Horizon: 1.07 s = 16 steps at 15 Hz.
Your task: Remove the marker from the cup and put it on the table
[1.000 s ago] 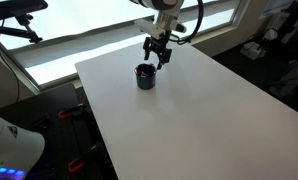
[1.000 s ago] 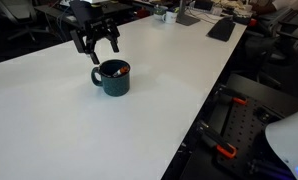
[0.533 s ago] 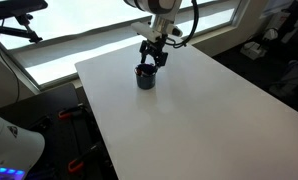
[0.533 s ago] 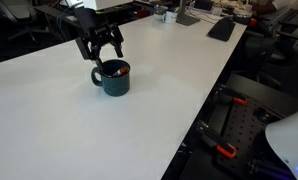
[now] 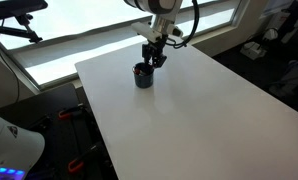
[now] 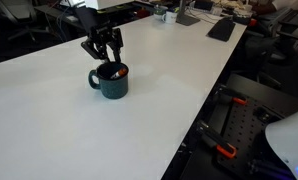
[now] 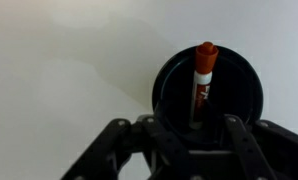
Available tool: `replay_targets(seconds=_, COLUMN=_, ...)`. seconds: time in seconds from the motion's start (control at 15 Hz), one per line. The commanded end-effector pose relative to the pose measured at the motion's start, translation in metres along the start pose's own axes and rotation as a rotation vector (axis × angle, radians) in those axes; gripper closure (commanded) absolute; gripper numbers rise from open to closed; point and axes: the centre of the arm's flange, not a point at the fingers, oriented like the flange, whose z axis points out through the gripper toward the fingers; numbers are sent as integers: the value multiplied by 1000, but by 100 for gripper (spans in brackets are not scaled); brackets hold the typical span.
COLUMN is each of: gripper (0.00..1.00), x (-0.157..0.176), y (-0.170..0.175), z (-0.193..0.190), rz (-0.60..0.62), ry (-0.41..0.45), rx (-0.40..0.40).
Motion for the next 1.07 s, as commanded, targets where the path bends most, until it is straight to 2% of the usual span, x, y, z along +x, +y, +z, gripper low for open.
replay_targets(seconds=0.0, gripper=30, x=-10, y=-4, z=-6, rz=29, ry=13, rx=-12)
replay_targets(seconds=0.27, gripper=3, x=-18, y=-10, z=-20, rz=12, ry=39, rx=1)
replay_targets(seconds=0.33, gripper=0, x=-18, y=-11, z=-21, rz=10, ry=40, rx=0)
replay_targets(seconds=0.53, gripper=0, x=-19, y=-14, z=-23, rz=12, ry=46, rx=-8)
replay_targets(seconds=0.6, gripper=23, x=-20, y=-14, z=-23, rz=9, ry=46, rx=-8)
replay_targets(seconds=0.73, gripper=31, x=-20, y=-16, z=-22, rz=8, ry=45, rx=-10)
replay_targets(seconds=0.93, gripper=54, x=-21, y=-18, z=-19, rz=5, ry=40, rx=-12)
replay_targets(seconds=1.0, gripper=48, x=-22, y=-18, z=-18, rz=5, ry=38, rx=-13)
